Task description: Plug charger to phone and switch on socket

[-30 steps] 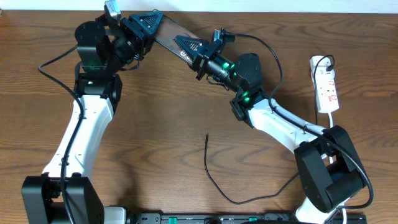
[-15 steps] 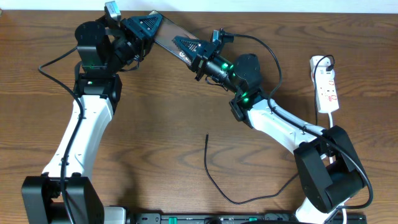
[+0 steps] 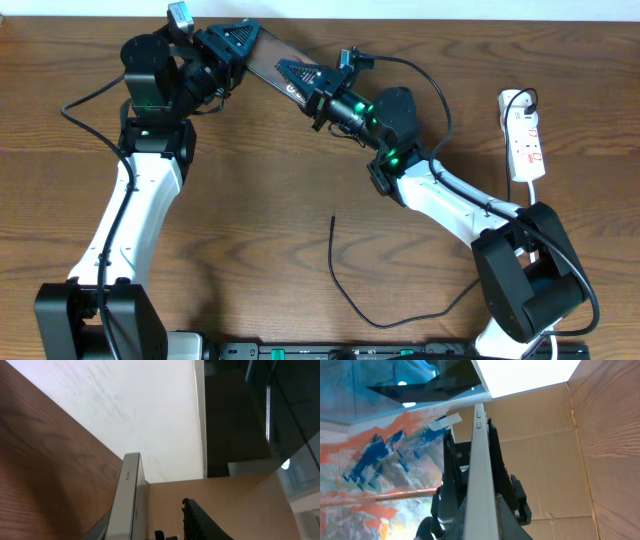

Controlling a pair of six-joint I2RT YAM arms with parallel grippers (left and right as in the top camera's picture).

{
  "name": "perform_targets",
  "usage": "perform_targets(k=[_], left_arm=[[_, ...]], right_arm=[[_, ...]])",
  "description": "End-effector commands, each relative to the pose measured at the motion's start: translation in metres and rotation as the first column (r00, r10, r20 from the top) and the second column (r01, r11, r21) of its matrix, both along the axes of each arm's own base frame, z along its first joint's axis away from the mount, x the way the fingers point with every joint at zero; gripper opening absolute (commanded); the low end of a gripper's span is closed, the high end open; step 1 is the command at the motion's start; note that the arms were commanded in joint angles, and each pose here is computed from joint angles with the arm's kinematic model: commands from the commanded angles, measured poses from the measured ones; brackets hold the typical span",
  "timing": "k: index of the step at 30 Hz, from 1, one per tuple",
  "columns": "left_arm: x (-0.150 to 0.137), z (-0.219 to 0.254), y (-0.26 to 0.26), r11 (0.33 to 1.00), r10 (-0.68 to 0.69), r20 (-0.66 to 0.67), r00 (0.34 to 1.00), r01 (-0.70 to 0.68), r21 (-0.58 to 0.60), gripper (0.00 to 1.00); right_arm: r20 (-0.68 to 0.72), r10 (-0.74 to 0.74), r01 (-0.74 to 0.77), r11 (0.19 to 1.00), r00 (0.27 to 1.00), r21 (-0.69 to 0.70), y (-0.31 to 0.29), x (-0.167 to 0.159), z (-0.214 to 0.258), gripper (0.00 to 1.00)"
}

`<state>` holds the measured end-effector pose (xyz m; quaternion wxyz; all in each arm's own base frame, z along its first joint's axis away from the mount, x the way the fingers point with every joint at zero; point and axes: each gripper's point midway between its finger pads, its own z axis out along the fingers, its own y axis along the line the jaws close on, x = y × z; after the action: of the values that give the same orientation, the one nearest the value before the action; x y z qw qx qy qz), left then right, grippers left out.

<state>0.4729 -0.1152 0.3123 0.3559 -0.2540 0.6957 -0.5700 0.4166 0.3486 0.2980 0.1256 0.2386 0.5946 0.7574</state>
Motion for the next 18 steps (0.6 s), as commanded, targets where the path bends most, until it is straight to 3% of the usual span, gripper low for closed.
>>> perform_targets(k=[1, 10, 18], left_arm=[[0.0014, 0.0059, 0.0033, 1.0, 0.017, 0.023, 1.0, -0.017, 0.014, 0.33], [0.0018, 0.005, 0.0039, 1.0, 0.021, 0.019, 1.0, -0.021, 0.014, 0.36], [0.0017, 0.0044, 0.0038, 1.0, 0.02, 0.017, 1.0, -0.021, 0.014, 0.23]], right_arm=[[0.034, 0.036, -0.037, 0.999, 0.999, 0.02, 0.0076, -0.0096, 0.0156, 0.01], [0.037, 0.04, -0.04, 0.999, 0.999, 0.017, 0.0079, -0.0102, 0.0155, 0.01], [0.037, 0.039, -0.039, 0.999, 0.999, 0.017, 0.0078, -0.0101, 0.0155, 0.01]])
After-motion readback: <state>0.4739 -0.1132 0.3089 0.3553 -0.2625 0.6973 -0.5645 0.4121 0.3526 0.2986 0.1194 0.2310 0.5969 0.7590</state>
